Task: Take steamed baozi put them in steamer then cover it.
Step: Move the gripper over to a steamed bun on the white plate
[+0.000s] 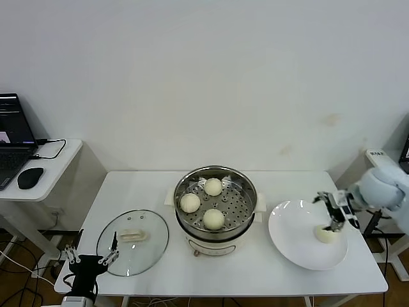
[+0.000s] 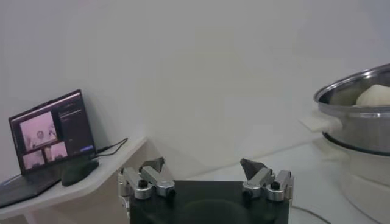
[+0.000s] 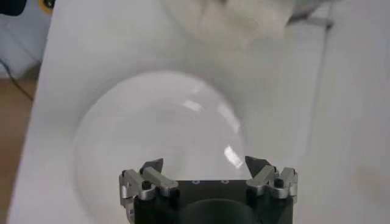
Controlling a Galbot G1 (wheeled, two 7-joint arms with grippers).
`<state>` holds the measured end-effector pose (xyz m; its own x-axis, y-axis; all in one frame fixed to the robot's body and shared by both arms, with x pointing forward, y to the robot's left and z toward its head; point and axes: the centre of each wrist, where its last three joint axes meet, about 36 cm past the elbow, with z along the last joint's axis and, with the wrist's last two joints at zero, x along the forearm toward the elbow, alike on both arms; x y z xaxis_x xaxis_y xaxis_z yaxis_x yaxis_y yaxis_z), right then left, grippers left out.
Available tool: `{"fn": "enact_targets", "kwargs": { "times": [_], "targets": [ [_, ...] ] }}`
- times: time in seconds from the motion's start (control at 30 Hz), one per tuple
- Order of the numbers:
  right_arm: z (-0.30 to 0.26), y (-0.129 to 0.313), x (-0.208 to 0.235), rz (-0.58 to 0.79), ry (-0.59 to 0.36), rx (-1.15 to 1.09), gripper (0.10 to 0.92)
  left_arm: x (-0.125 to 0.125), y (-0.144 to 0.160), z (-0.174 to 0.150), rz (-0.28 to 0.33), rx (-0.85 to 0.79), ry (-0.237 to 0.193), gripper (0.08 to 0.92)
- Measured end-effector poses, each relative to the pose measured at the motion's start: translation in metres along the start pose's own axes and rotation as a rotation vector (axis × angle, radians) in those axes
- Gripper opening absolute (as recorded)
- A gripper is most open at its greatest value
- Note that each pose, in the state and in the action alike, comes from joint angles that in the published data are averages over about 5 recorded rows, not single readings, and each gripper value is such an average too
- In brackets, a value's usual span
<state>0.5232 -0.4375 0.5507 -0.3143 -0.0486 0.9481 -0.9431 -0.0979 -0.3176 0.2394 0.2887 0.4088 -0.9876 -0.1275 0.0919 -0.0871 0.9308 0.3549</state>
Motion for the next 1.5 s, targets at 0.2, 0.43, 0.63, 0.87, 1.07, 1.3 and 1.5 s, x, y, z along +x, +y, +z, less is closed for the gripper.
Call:
{"fn": "enact_targets", "kwargs": {
  "times": [0.2, 0.43, 0.63, 0.87, 1.07, 1.3, 1.5],
  "targets": [
    [0.022, 0.015, -0.022, -0.016, 0.054, -0.049, 0.823, 0.002, 0.002, -0.001, 0.0, -0.006, 0.001, 0.823],
    [0.036, 0.024, -0.047, -0.028, 0.087, -0.088, 0.823, 0.006, 0.003, -0.002, -0.004, -0.006, 0.003, 0.823],
    [0.042, 0.028, -0.065, -0.035, 0.102, -0.108, 0.823, 0.008, 0.005, -0.002, -0.009, -0.01, 0.007, 0.823],
    [0.042, 0.028, -0.081, -0.038, 0.101, -0.129, 0.822, 0.008, 0.006, -0.001, -0.011, -0.01, 0.01, 0.823],
    [0.04, 0.027, -0.092, -0.037, 0.098, -0.14, 0.803, 0.008, 0.007, -0.001, -0.013, -0.014, 0.009, 0.823],
    [0.036, 0.024, -0.1, -0.036, 0.093, -0.147, 0.777, 0.008, 0.007, -0.001, -0.013, -0.014, 0.008, 0.823],
    [0.033, 0.021, -0.103, -0.036, 0.092, -0.149, 0.75, 0.008, 0.007, -0.001, -0.013, -0.013, 0.009, 0.823]
  ]
}}
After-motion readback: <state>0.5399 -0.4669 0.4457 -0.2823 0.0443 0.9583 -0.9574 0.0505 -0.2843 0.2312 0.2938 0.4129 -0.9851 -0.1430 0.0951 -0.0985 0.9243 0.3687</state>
